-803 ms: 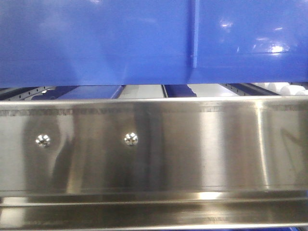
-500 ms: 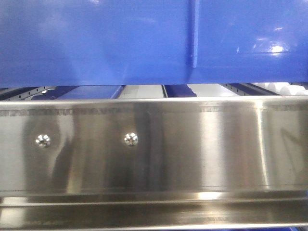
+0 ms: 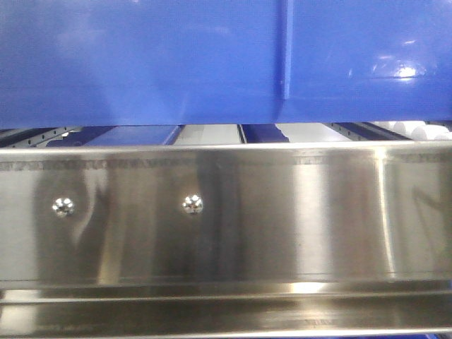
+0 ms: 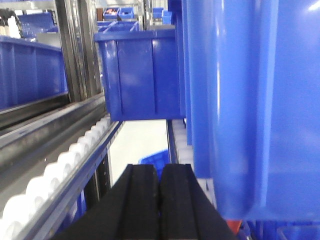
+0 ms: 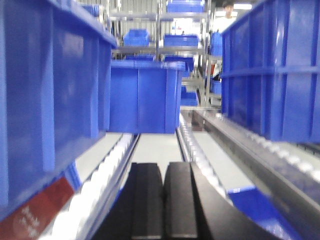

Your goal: Move blue bin to conveyor side

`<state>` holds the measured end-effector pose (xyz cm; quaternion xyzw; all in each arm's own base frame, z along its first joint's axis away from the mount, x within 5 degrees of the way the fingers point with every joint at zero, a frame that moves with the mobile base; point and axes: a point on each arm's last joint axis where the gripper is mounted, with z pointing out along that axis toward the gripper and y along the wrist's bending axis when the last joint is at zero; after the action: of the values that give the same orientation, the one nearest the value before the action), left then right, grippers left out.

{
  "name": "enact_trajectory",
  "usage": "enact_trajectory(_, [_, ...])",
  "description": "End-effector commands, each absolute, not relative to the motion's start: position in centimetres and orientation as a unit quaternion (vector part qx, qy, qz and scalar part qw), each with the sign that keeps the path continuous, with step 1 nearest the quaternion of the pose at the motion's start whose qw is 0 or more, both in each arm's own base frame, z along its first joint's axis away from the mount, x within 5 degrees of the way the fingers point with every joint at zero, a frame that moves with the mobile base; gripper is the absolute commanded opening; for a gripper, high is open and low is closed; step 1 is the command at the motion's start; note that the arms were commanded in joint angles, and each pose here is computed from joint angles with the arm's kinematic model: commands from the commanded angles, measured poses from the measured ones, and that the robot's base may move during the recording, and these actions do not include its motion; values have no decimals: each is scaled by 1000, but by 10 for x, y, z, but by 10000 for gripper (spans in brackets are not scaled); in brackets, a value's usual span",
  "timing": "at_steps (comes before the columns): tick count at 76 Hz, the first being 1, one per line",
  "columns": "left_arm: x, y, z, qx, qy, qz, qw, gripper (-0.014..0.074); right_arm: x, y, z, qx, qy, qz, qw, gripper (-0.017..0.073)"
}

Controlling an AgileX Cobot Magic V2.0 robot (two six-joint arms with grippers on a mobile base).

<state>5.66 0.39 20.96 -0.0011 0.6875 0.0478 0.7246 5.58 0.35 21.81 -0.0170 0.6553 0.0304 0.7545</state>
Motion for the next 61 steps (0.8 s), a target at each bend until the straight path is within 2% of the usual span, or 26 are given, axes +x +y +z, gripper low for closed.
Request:
enact_trajectory(1, [56, 3, 217, 3, 660, 49, 750, -20, 54, 3, 226, -14, 622, 28, 783, -88])
enact_trajectory(14, [54, 3, 224, 5, 630, 48, 775, -20, 53, 2, 232, -11, 595, 27, 803, -88])
enact_trajectory(32, [54, 3, 224, -11, 629, 33, 776, -20, 54, 3, 224, -15, 629, 28, 777, -88])
enact_trajectory(45, [42, 3, 269, -21, 624, 25, 781, -10, 44, 4, 261, -6, 646, 54, 761, -88])
enact_trajectory(52, [37, 3, 302, -14, 640, 35, 767, 47, 36, 4, 289, -10, 650, 57, 758, -81])
enact_trajectory(56, [36, 3, 319, -9, 649, 29, 761, 113, 35, 4, 309, -11, 648, 58, 759, -32])
enact_trajectory(61, [38, 2, 339, -2, 659, 22, 752, 200, 35, 4, 331, -11, 639, 58, 767, 74])
